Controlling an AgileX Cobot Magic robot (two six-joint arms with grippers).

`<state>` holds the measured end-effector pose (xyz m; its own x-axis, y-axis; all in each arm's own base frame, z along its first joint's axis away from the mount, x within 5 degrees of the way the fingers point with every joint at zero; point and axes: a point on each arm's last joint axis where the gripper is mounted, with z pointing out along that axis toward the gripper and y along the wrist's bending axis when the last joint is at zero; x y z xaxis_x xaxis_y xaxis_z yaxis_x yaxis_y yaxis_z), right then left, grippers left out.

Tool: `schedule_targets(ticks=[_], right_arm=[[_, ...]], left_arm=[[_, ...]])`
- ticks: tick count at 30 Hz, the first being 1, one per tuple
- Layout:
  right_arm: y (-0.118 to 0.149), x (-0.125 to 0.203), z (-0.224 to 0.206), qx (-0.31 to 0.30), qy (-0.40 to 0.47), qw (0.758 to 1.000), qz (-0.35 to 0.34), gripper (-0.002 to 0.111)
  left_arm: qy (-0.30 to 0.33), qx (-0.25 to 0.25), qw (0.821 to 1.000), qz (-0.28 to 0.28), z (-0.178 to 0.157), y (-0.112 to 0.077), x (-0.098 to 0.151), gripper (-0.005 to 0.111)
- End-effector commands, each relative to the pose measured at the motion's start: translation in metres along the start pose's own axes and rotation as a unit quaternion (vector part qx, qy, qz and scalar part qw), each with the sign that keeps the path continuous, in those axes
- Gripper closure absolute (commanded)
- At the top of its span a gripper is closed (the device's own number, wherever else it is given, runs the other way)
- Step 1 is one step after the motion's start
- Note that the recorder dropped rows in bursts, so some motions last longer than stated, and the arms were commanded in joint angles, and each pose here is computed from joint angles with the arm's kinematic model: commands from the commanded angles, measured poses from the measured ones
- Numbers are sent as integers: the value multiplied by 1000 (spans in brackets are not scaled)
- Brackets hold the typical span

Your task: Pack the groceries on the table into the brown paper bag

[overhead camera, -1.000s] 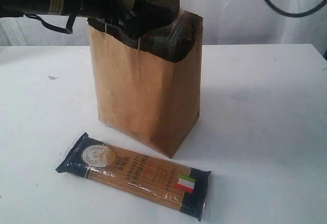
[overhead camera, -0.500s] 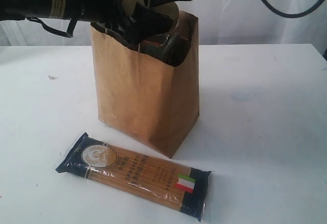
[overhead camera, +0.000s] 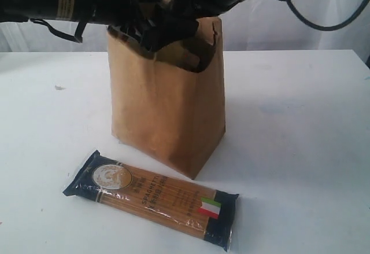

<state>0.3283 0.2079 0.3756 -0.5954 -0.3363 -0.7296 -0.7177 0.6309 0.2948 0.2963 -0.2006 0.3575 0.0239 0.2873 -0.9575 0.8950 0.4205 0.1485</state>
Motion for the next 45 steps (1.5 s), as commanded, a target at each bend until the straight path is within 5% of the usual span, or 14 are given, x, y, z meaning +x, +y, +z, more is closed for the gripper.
schedule_targets(ticks=[1, 18, 25, 37, 45], right_arm=[[0, 1, 0, 8, 0, 1000, -11, 108], [15, -8, -34, 24, -44, 998, -38, 108], [17, -7, -58, 83, -43, 992, -88, 108], [24, -2, -98, 155, -33, 982, -103, 108], [24, 14, -142, 262, 13, 961, -88, 108]], left_arm=[[-36, 1, 999, -17, -8, -4, -18, 2], [-39, 18, 999, -12, -8, -7, -19, 2], [-58, 6, 998, 27, -23, -12, -33, 2], [-127, -11, 988, 89, -79, -39, -81, 2], [-168, 50, 981, 82, -114, -69, -103, 2]])
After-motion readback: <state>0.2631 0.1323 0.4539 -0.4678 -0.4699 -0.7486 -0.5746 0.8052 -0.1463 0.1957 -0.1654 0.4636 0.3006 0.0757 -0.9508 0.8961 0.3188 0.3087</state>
